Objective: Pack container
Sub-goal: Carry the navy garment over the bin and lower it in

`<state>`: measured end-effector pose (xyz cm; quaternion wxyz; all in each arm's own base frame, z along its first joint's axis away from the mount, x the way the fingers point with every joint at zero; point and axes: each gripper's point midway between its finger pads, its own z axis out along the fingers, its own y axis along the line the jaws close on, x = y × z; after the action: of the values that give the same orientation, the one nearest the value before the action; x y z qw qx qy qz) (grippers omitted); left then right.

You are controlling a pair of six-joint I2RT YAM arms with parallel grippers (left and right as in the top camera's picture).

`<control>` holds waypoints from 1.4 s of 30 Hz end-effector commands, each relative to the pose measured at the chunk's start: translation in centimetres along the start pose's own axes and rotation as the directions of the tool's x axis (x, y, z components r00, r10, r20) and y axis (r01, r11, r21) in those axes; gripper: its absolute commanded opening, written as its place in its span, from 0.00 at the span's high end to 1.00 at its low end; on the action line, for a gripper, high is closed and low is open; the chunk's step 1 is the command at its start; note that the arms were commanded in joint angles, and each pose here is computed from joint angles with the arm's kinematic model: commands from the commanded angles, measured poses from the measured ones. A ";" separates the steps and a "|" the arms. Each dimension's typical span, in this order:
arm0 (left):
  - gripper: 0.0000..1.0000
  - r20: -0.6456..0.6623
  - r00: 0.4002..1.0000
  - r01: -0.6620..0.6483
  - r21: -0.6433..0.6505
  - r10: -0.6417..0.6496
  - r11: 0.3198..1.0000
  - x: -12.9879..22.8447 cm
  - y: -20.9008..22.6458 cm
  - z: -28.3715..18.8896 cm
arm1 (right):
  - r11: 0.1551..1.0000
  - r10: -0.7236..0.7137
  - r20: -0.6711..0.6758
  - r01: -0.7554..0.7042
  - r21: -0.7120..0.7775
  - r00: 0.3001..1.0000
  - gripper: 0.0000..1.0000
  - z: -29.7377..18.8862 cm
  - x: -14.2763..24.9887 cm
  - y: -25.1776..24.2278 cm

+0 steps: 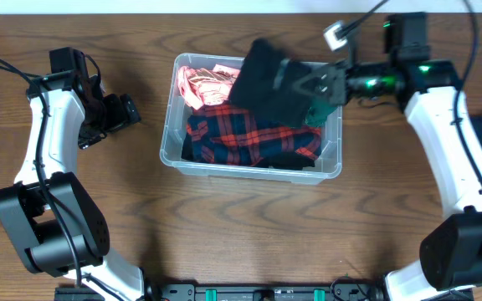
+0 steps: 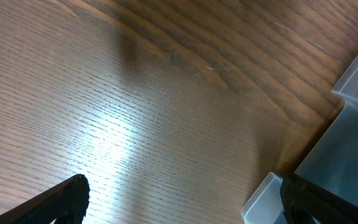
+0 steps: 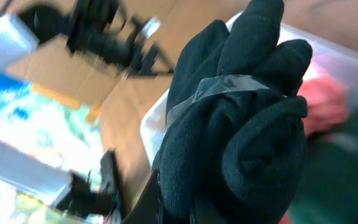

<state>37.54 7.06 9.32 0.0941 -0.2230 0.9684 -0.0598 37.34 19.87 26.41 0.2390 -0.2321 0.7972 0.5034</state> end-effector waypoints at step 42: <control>0.02 -0.007 1.000 -0.001 -0.007 0.001 1.000 0.2 0.3 0.2 | 0.847 -0.205 -0.167 0.260 0.464 0.964 0.24 6.1 -0.8 -3.0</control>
<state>37.55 7.06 9.32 0.0943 -0.2230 0.9684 -0.0598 40.05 25.07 18.63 0.2527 -0.2897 0.8854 0.2614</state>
